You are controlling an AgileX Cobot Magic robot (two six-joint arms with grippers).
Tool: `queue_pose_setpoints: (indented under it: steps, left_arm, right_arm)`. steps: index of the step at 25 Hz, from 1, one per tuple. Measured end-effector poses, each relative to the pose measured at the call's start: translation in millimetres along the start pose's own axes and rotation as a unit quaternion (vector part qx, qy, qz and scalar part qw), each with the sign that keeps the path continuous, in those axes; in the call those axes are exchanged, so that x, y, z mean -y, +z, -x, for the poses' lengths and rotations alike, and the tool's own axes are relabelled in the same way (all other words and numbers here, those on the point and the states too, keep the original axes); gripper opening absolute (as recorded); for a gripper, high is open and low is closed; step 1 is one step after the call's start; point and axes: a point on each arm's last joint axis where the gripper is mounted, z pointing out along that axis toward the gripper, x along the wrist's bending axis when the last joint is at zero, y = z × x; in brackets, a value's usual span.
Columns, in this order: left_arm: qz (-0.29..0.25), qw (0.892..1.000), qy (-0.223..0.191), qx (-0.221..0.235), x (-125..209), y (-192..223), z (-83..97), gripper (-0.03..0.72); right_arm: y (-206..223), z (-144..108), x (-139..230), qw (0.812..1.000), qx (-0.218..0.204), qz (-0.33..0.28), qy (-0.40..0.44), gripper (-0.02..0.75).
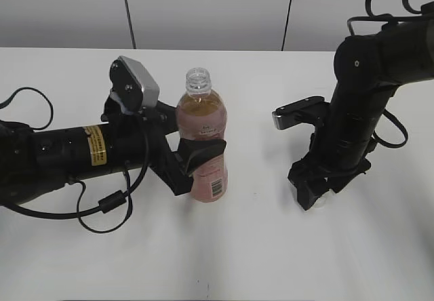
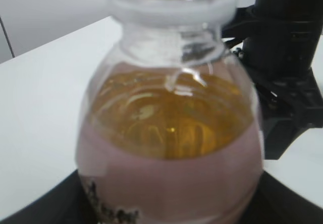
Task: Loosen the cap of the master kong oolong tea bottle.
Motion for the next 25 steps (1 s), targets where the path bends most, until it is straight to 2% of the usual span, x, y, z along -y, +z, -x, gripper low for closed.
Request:
queue_pose_setpoints:
  steps: [4, 11, 19, 25]
  left_arm:
    - [0.011, 1.000, 0.000, 0.004, -2.0, 0.0, 0.8, 0.459]
    - [0.034, 0.999, -0.005, 0.013, -4.7, -2.4, 4.0, 0.536]
    - [0.006, 0.999, -0.034, 0.011, 14.8, -16.0, 13.6, 0.547]
    - [0.029, 0.998, -0.053, -0.005, 15.2, -41.8, 13.4, 0.547]
  right_arm:
    - [-2.1, -0.9, -0.2, 1.000, -0.003, 0.004, 0.004, 0.535]
    - [-30.9, 3.3, 3.5, 0.999, -0.001, 0.033, 0.014, 0.551]
    - [-55.0, 7.0, 9.7, 0.998, 0.001, 0.052, 0.024, 0.554]
    - [-73.3, 2.8, 16.1, 0.998, -0.001, 0.058, 0.024, 0.554]
